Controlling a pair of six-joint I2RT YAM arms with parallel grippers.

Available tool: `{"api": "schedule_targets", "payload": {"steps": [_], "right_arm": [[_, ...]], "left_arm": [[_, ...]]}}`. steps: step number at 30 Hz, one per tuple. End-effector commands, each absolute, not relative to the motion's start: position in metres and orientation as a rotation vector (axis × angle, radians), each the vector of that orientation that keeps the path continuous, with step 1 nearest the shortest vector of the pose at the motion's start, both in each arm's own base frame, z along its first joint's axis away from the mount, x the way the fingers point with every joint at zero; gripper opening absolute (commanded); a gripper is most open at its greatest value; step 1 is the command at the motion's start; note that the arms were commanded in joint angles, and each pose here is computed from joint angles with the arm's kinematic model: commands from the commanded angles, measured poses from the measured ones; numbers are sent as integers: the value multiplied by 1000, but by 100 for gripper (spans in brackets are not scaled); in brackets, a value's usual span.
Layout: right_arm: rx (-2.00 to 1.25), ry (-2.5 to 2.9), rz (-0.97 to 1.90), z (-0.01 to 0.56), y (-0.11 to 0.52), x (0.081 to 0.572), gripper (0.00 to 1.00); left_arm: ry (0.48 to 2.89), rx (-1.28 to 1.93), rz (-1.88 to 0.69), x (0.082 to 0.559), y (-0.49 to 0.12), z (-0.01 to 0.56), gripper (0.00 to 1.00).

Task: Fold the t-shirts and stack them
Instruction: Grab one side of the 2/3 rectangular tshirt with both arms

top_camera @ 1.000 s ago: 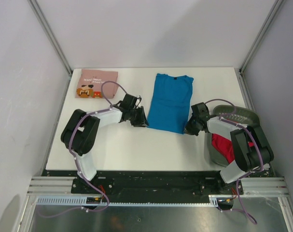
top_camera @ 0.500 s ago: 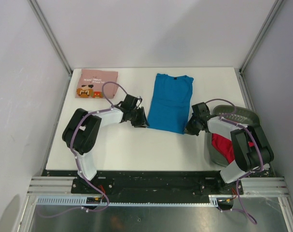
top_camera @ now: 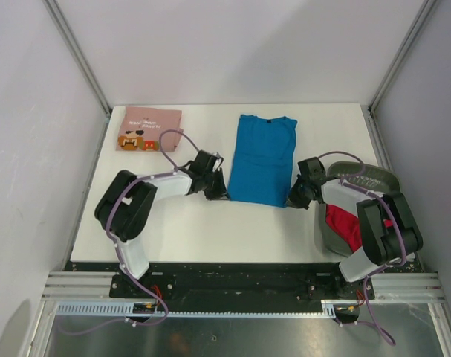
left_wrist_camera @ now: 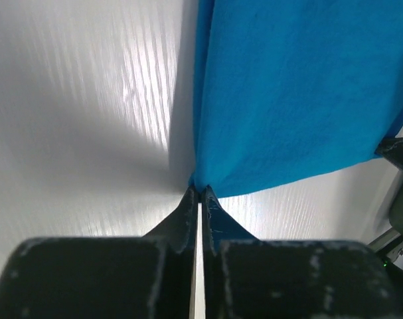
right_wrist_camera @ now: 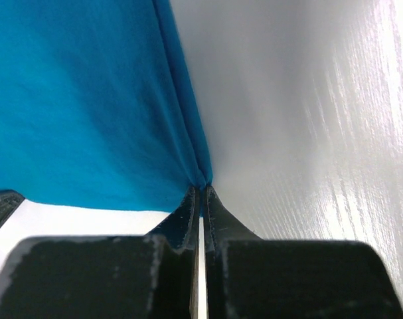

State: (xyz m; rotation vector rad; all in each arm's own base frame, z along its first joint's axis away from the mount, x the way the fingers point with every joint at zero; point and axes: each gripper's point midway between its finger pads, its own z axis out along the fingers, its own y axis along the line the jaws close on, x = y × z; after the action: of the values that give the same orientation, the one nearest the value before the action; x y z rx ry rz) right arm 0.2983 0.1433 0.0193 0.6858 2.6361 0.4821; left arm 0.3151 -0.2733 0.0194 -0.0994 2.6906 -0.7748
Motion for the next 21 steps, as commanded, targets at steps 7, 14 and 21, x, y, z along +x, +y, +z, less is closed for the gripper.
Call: {"api": "schedule_targets", "payload": {"steps": [7, 14, 21], "right_arm": [[541, 2732, 431, 29, 131, 236, 0], [490, 2745, 478, 45, 139, 171, 0], [489, 2678, 552, 67, 136, 133, 0]], "left_arm": [[2674, -106, -753, 244, -258, 37, 0], [2599, -120, -840, 175, -249, 56, 0], [2543, -98, -907, 138, -240, 68, 0]]}}
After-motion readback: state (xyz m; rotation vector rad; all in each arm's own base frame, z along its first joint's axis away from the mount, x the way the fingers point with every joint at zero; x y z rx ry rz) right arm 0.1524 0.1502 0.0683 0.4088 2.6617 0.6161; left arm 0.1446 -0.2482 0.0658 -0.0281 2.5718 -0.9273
